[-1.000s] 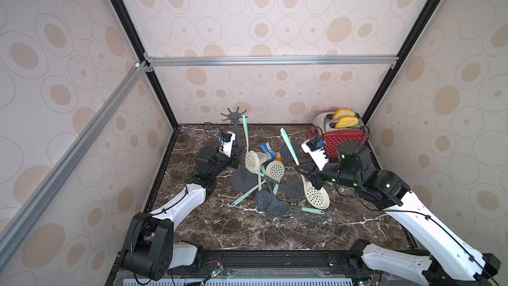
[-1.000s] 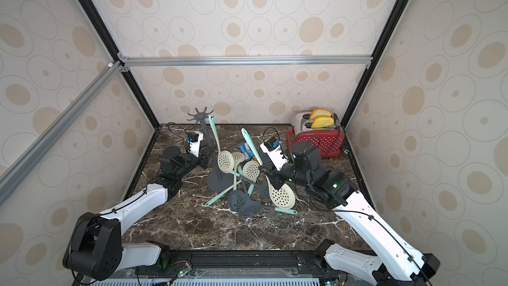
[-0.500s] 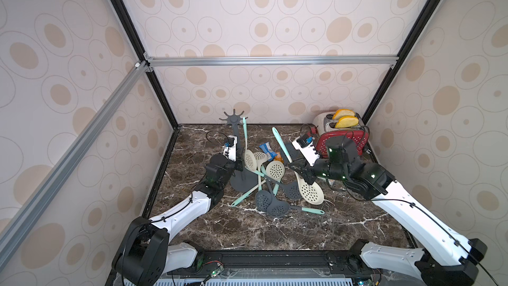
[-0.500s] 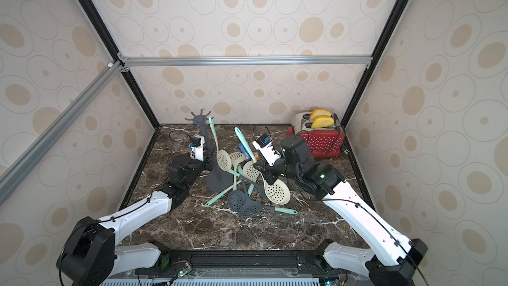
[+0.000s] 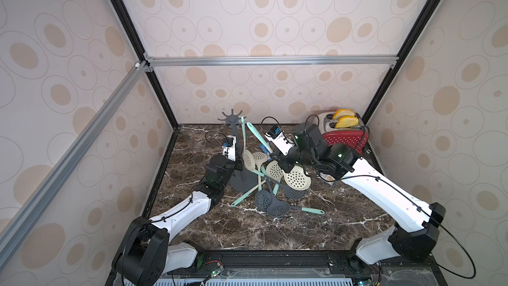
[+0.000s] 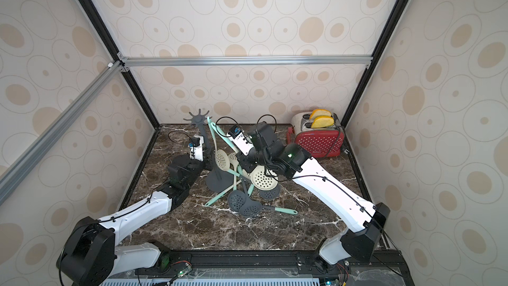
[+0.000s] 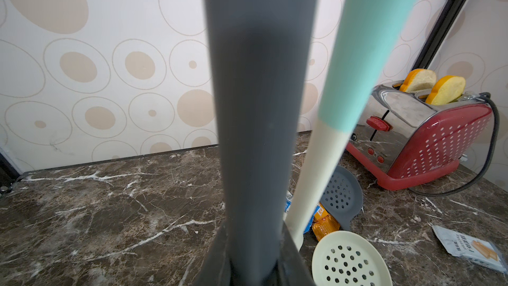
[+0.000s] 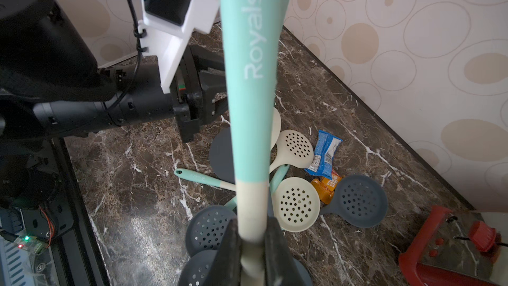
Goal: Hang the skimmer on the kitchen utensil rack
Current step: Hang the skimmer on the rack.
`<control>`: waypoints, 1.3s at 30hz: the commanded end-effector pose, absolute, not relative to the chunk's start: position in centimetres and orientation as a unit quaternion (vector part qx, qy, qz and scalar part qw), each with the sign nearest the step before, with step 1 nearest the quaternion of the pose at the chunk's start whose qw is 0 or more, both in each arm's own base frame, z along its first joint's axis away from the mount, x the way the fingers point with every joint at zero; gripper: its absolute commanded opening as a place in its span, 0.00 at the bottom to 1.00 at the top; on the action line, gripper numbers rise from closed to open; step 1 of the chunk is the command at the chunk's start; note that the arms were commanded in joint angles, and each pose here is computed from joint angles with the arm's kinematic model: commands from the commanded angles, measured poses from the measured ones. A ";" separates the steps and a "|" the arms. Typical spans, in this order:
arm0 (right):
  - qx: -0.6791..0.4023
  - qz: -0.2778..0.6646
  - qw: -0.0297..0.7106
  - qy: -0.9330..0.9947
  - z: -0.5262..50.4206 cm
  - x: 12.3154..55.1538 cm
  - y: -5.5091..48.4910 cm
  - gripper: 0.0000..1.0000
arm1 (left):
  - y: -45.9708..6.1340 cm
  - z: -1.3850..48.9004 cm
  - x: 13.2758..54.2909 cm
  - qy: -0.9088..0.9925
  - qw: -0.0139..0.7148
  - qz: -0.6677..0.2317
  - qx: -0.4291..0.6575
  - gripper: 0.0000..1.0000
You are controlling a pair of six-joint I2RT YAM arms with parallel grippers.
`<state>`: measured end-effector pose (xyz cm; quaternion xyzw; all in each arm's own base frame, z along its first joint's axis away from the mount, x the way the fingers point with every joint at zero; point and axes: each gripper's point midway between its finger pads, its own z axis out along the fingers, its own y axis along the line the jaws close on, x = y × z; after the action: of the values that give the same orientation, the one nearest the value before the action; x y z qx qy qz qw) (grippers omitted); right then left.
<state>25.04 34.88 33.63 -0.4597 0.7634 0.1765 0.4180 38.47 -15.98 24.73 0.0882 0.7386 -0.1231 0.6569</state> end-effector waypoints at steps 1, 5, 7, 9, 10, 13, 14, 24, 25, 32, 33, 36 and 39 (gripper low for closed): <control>-0.456 0.152 0.431 0.763 34.5 25.5 34.6 0.00 | -15.7 25.2 38.6 0.737 0.660 -0.118 0.079 0.00; -0.454 0.151 0.432 0.764 34.8 25.8 34.9 0.00 | -15.7 25.3 38.5 0.738 0.660 -0.116 0.081 0.00; -0.454 0.147 0.430 0.766 34.8 26.0 35.1 0.00 | -15.7 25.2 38.5 0.738 0.660 -0.116 0.082 0.00; -0.455 0.146 0.426 0.768 34.6 26.2 35.3 0.00 | -15.7 25.2 38.6 0.739 0.659 -0.116 0.082 0.00; -0.456 0.147 0.423 0.769 34.5 26.2 35.5 0.00 | -15.7 25.3 38.6 0.738 0.659 -0.116 0.082 0.00; -0.461 0.151 0.416 0.769 34.2 26.2 36.0 0.00 | -15.7 25.2 38.6 0.740 0.658 -0.116 0.082 0.00; -0.463 0.152 0.414 0.769 34.1 26.2 36.2 0.00 | -15.7 25.2 38.6 0.740 0.658 -0.115 0.082 0.00; -0.476 0.140 0.394 0.773 32.9 26.1 36.8 0.00 | -15.7 25.1 38.6 0.741 0.656 -0.115 0.081 0.00; -0.477 0.137 0.396 0.773 33.0 26.1 36.8 0.00 | -15.7 25.0 38.6 0.742 0.656 -0.115 0.081 0.00; -0.461 0.107 0.435 0.766 34.5 26.2 36.0 0.00 | -15.6 25.1 38.7 0.743 0.655 -0.112 0.080 0.00; -0.460 0.100 0.437 0.766 34.5 26.4 35.9 0.00 | -15.6 25.2 38.7 0.743 0.655 -0.112 0.080 0.00; -0.462 0.086 0.439 0.766 34.4 26.4 35.7 0.00 | -15.6 25.2 38.7 0.743 0.655 -0.111 0.079 0.00; -0.464 0.079 0.441 0.765 34.4 26.3 35.7 0.00 | -15.6 25.2 38.7 0.744 0.654 -0.111 0.079 0.00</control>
<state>26.83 36.09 33.38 -0.4578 0.7752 0.0891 0.4261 38.50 -15.86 24.66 0.0841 0.7402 -0.1220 0.6558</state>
